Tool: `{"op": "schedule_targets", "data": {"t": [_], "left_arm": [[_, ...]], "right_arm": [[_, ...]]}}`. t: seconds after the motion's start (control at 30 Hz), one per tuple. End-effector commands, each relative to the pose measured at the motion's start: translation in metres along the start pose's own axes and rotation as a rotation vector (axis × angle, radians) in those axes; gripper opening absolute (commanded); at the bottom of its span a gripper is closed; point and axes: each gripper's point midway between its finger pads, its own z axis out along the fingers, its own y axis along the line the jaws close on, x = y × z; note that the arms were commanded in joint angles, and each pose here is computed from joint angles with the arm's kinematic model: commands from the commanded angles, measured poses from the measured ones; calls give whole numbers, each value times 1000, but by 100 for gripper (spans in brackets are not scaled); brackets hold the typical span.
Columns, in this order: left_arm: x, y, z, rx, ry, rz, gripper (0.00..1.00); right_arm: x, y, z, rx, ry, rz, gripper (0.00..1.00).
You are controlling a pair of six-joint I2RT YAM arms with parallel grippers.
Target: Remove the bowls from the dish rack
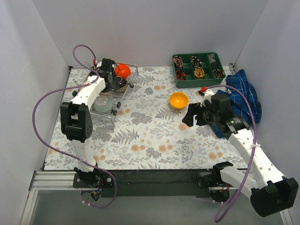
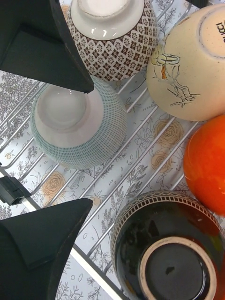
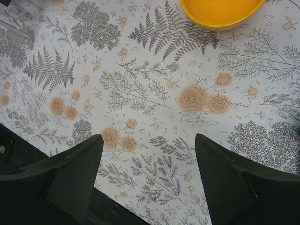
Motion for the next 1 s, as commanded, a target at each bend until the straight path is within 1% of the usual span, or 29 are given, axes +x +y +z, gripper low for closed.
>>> {"op": "schedule_targets", "data": {"t": [0.0, 0.07, 0.17, 0.2, 0.27, 0.37, 0.53, 0.63, 0.77, 0.8, 0.97], "left_arm": [[-34, 3, -46, 45, -134, 19, 98], [-28, 3, -60, 28, -151, 63, 98], [-5, 0, -66, 10, -125, 128, 98], [0, 0, -65, 4, -118, 134, 98], [25, -2, -59, -4, -74, 155, 98], [41, 0, -59, -26, -57, 172, 98], [45, 15, -57, -91, -86, 178, 98], [58, 22, -55, -106, -75, 176, 98], [83, 22, -53, -78, -27, 152, 98], [94, 25, -51, -85, -4, 155, 98], [120, 31, -54, -94, 46, 114, 98]], "right_arm": [[-6, 3, -5, -5, -34, -11, 87], [-4, 4, -5, -9, -31, -10, 87], [-1, 3, -5, -10, -27, -8, 87], [1, 3, -5, -9, -24, -7, 87], [5, 2, -3, -10, -16, -4, 87], [6, 2, -3, -10, -15, -3, 87], [9, 0, -4, -4, -15, -4, 87], [12, -1, -3, -5, -11, -3, 87], [16, -3, -2, 0, -2, -1, 87], [16, -3, -1, -1, -2, -1, 87], [20, -4, 2, -4, 6, -1, 87]]}}
